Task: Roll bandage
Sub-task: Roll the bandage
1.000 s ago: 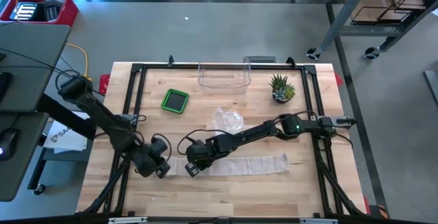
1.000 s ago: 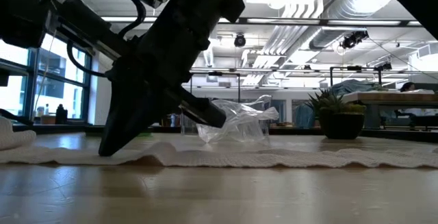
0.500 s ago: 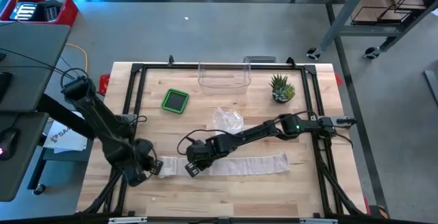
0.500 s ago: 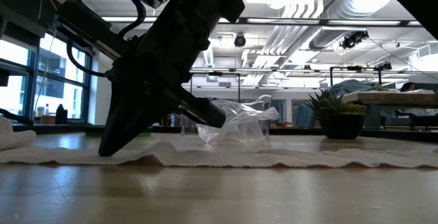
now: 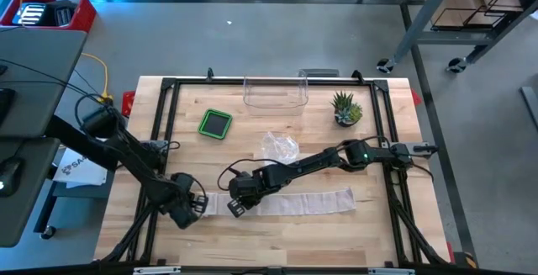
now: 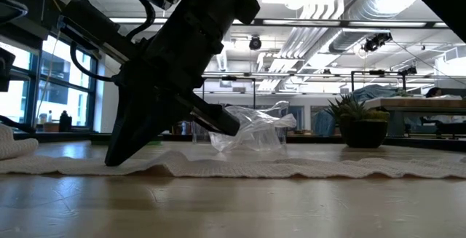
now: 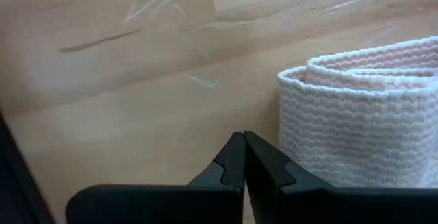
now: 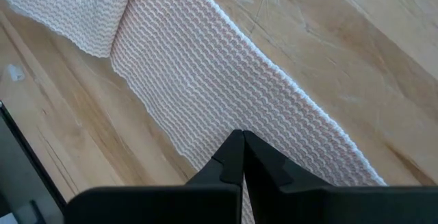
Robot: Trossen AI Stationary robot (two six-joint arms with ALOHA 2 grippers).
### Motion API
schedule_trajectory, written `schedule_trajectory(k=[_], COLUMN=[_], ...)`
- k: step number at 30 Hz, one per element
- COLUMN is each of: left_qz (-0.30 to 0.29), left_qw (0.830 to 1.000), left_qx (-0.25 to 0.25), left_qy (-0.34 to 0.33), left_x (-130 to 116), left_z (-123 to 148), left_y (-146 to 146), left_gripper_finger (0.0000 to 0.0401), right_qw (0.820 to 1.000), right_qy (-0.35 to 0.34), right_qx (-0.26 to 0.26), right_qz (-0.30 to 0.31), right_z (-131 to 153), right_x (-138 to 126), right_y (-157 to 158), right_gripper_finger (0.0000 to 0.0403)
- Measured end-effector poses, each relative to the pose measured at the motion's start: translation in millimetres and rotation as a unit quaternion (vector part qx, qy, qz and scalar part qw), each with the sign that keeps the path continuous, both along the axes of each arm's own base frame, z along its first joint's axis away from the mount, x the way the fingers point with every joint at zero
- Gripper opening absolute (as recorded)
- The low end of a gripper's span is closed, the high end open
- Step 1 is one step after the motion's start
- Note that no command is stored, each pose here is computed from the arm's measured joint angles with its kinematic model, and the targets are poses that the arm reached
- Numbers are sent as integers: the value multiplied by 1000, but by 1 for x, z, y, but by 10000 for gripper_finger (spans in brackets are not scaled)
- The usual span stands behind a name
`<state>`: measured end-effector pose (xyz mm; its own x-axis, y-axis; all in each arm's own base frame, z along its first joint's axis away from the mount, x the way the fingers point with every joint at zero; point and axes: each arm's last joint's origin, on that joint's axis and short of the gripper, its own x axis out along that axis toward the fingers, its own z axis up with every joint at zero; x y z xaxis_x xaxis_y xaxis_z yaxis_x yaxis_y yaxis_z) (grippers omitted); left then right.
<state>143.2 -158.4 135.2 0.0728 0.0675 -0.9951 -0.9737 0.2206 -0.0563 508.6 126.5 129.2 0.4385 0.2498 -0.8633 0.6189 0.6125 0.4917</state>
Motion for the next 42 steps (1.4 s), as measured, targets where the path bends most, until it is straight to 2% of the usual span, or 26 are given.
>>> schedule_trajectory(k=[3, 7, 17, 22, 28, 32, 37, 42], left_qz=[6, 5, 15, -2, -25, -32, -14, 5], left_qw=[1000, 998, 994, 994, 994, 986, 961, 962], left_qx=[4, -5, -26, -19, -17, -38, -52, -34], left_qy=[-6, -66, -108, -108, -104, -162, -270, -271], left_x=[5, 17, 25, 21, 0, -7, 8, 23], left_z=[4, 12, 13, 15, 32, 50, 56, 42], left_y=[0, -7, -12, -13, -11, -11, -21, -22], left_gripper_finger=[0, 0, 0, 0, 0, 0, 0, 0], right_qw=[1000, 1000, 1000, 1000, 1000, 1000, 1000, 1000], right_qy=[0, 0, 0, 2, 14, 16, 17, 17], right_qx=[0, 0, 0, -4, -1, 4, 4, 4], right_qz=[0, 0, 0, -2, 0, 4, 3, 3], right_z=[0, 0, 0, 0, 1, 1, 1, 1], right_x=[0, 0, 0, 0, -3, -3, -3, -3], right_y=[0, 0, 0, -1, -1, -1, -2, -2], right_gripper_finger=[0, 0, 0, 0, 0, 0, 0, 0])
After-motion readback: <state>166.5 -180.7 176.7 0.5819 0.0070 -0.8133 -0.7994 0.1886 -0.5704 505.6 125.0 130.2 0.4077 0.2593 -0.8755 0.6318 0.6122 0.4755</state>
